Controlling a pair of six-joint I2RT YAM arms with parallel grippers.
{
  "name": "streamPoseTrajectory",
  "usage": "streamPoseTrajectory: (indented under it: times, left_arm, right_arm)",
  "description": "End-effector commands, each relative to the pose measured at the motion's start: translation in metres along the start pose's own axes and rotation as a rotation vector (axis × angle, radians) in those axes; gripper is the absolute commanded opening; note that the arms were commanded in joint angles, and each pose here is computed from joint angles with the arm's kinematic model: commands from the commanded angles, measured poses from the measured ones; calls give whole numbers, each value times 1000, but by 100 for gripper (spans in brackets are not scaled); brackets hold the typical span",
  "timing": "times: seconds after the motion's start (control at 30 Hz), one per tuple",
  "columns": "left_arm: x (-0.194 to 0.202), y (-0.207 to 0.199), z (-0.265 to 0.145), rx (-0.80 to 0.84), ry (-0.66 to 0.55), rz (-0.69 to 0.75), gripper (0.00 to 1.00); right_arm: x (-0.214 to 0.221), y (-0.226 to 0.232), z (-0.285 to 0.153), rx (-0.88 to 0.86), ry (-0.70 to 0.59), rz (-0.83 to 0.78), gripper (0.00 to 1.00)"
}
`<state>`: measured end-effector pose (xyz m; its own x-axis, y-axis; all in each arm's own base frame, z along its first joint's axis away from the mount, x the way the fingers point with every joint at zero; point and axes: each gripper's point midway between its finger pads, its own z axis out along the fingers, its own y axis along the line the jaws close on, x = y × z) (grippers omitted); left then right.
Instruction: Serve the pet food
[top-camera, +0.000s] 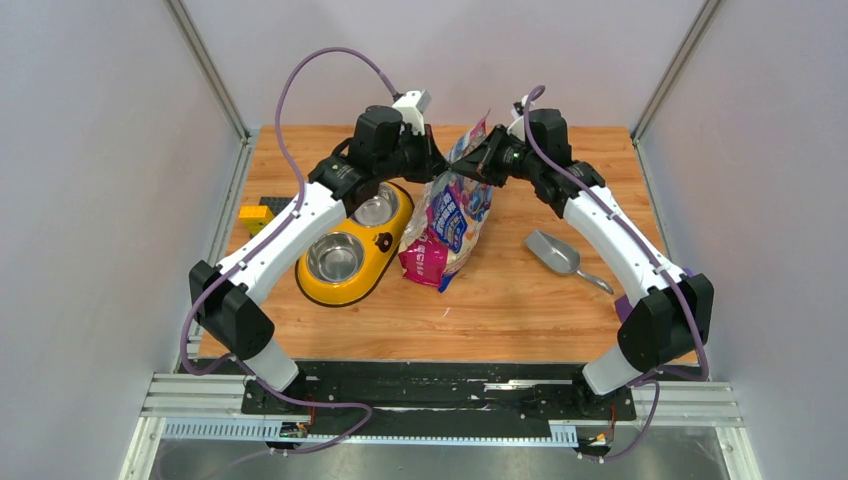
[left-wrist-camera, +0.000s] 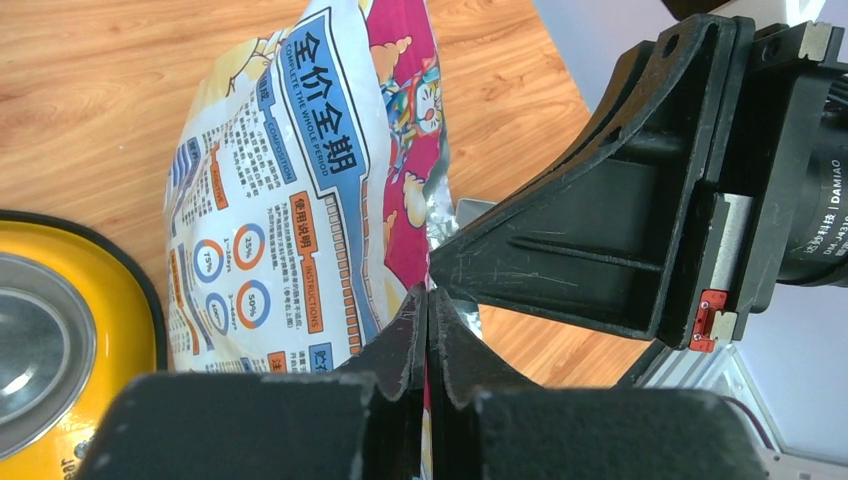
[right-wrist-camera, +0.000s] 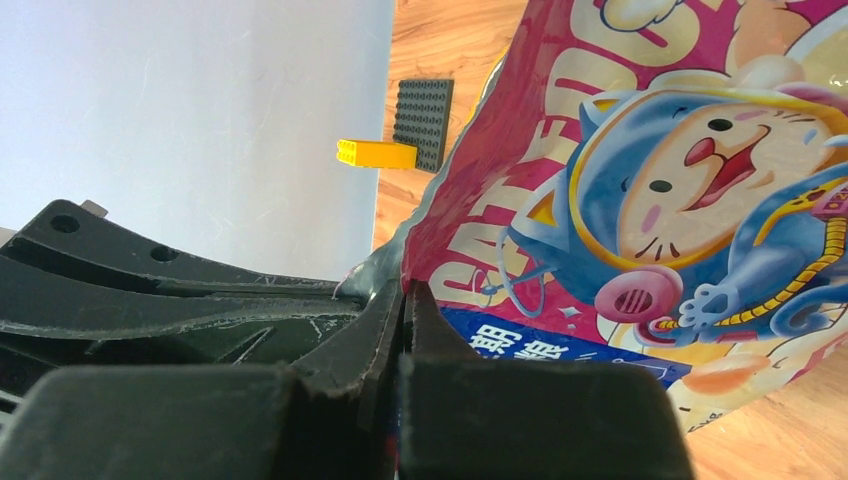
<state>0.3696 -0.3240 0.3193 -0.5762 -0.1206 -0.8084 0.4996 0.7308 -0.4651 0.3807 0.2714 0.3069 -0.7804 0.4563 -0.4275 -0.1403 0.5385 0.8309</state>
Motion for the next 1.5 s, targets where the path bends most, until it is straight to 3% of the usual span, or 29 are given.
streamPoseTrajectory:
  times: [0.0,0.47,1.03,1.47]
  left_arm:
    - [-9,3,-3,-20,-25,16,0]
    - [-3,-5,-16,33,-21,51,0]
    - [1,-9,-27,55,-3,77,0]
    - [5,-11,-38,62,5,83,0]
  right_arm:
    - [5,-26,-5,141,-16,4,0]
    - [-15,-62,-19,515,-145,-78,0]
    - [-47,-73,-15,609,-251,-137,0]
    - [-97,-79,-14,618,-373,-167,0]
